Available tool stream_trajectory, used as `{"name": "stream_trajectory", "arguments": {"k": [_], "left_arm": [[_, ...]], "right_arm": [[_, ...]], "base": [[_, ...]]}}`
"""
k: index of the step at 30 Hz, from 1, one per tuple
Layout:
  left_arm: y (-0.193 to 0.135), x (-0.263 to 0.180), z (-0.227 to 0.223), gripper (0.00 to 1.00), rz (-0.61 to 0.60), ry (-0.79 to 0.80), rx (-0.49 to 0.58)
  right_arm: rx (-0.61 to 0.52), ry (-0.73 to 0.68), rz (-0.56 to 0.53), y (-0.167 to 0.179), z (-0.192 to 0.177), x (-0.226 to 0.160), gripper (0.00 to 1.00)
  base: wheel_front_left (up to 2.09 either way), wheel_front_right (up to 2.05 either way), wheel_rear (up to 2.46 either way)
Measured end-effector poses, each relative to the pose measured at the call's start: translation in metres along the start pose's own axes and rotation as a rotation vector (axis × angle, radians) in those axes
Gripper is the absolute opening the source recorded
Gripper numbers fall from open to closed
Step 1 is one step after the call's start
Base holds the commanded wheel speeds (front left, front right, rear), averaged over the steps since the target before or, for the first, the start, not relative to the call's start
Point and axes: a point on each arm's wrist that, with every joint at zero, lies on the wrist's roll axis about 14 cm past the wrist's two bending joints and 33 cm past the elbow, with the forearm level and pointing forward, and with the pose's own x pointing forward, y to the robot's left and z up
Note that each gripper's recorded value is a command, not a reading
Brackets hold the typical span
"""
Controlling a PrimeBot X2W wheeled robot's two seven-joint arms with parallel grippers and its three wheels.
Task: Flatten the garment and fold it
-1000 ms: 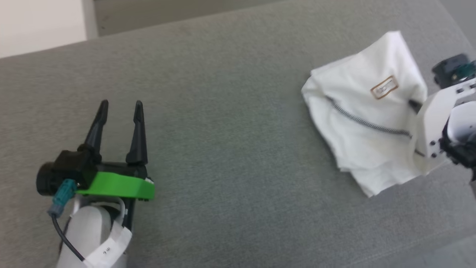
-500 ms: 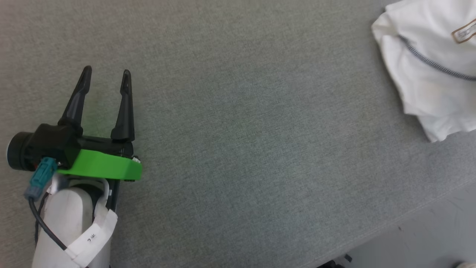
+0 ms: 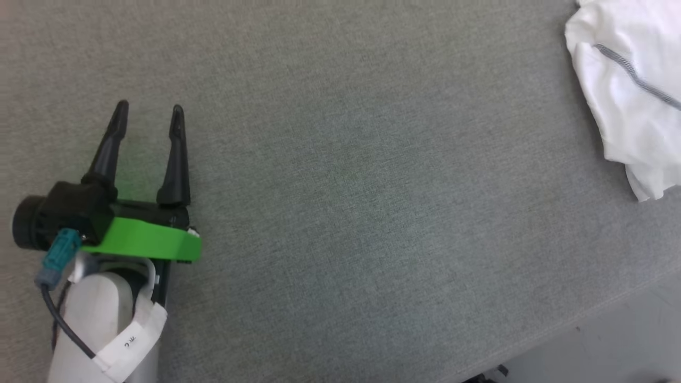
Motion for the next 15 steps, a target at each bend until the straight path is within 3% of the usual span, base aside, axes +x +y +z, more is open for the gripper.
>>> {"name": "stream_trajectory", "arguments": {"k": [6,15], "left_arm": [[-0.008,-0.017,0.013,1.00,0.022,-0.021,-0.026],[-0.007,-0.054,0.045,1.00,0.103,-0.064,-0.020]], "right_arm": [[0.108,-0.095,-0.017,-0.019,0.008,-0.017,1.00],[0.308,-0.429,0.121,0.002,0.051,-0.066,1.00]], "base": [[0.00,0.00,0.00],[0.00,0.00,0.00]]}}
